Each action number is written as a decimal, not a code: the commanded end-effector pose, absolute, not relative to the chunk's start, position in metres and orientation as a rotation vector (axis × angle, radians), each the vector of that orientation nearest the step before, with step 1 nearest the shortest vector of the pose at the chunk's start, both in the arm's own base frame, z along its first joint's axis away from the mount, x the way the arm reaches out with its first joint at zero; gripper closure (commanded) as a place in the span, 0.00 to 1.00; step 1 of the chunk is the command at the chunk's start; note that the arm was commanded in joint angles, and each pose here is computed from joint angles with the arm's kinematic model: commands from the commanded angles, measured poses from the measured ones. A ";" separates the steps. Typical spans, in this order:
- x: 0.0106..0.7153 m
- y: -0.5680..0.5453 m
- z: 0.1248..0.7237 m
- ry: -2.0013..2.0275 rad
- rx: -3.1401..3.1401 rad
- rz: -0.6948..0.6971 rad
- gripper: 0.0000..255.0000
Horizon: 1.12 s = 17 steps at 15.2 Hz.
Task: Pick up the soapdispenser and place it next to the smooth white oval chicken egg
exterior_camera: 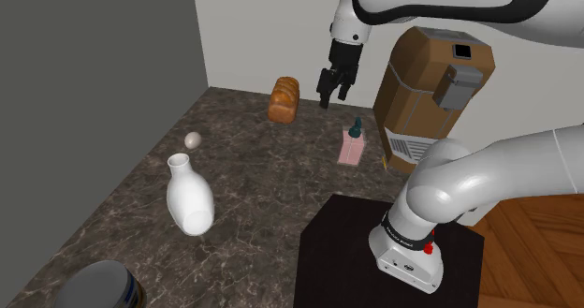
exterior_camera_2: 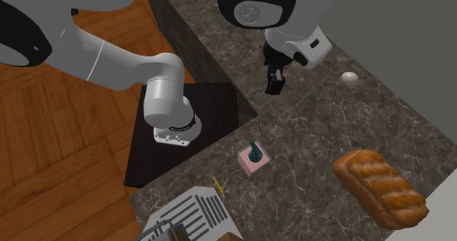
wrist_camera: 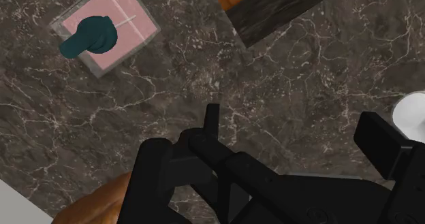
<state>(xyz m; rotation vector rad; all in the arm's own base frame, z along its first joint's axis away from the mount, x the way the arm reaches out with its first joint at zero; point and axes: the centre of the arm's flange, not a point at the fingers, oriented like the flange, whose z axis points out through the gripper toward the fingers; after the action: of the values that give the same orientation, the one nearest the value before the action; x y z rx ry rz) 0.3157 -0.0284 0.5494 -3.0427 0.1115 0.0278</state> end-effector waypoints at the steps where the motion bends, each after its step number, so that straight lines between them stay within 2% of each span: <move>1: 0.316 -0.028 0.549 0.111 -3.043 0.028 0.00; 17: 0.317 -0.208 0.439 0.271 -3.037 0.194 0.00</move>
<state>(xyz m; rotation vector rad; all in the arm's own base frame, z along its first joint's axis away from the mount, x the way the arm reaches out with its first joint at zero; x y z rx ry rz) 0.3167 -0.1996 0.4459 -3.0372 0.2621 0.1835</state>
